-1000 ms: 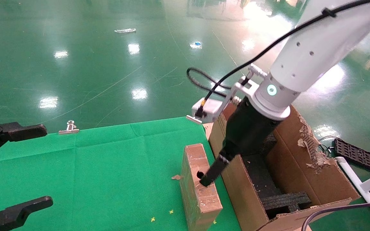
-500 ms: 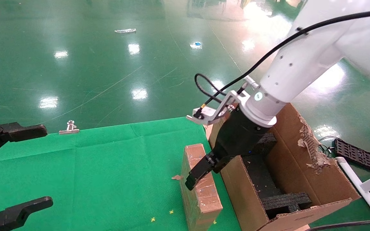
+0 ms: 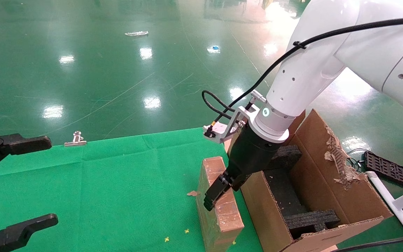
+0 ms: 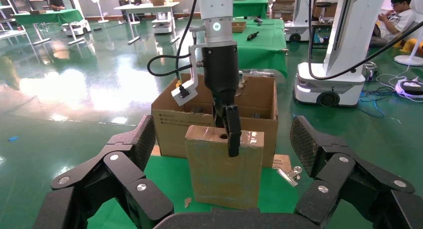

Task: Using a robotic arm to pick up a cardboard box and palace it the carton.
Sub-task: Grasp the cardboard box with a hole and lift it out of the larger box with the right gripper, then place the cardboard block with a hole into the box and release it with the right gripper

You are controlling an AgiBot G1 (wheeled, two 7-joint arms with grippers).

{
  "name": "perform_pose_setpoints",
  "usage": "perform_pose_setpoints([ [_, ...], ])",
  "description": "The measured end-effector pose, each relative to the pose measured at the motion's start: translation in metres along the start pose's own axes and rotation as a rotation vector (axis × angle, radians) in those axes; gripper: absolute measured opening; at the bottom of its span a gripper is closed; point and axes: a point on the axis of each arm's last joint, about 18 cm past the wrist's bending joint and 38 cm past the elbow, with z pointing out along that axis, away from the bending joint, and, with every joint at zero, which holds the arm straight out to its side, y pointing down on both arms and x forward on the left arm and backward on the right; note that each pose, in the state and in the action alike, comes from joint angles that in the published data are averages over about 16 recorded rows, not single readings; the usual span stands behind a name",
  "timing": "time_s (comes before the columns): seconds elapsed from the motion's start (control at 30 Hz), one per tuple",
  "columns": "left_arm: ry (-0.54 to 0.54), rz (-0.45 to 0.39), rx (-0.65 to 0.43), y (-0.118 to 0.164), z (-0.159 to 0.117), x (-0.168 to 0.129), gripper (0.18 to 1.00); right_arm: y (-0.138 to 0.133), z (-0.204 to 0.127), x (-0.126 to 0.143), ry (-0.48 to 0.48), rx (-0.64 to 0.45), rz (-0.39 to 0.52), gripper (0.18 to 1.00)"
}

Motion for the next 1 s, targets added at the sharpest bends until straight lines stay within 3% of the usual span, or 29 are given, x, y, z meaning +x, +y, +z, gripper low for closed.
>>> perform_pose_setpoints([
  [0.3, 0.0, 0.0, 0.0, 0.0, 0.0, 0.0, 0.949, 0.002, 0.005, 0.0, 0.01, -0.014, 0.001, 0.872],
  [0.63, 0.0, 0.0, 0.0, 0.0, 0.0, 0.0, 0.796, 0.004, 0.003, 0.003, 0.01, -0.009, 0.0, 0.678],
  [0.83, 0.0, 0.0, 0.0, 0.0, 0.0, 0.0, 0.662, 0.001, -0.019, 0.009, -0.007, 0.075, -0.029, 0.531],
  [1.0, 0.0, 0.0, 0.0, 0.0, 0.0, 0.0, 0.544, -0.002, -0.062, 0.022, 0.008, 0.216, -0.069, 0.426],
])
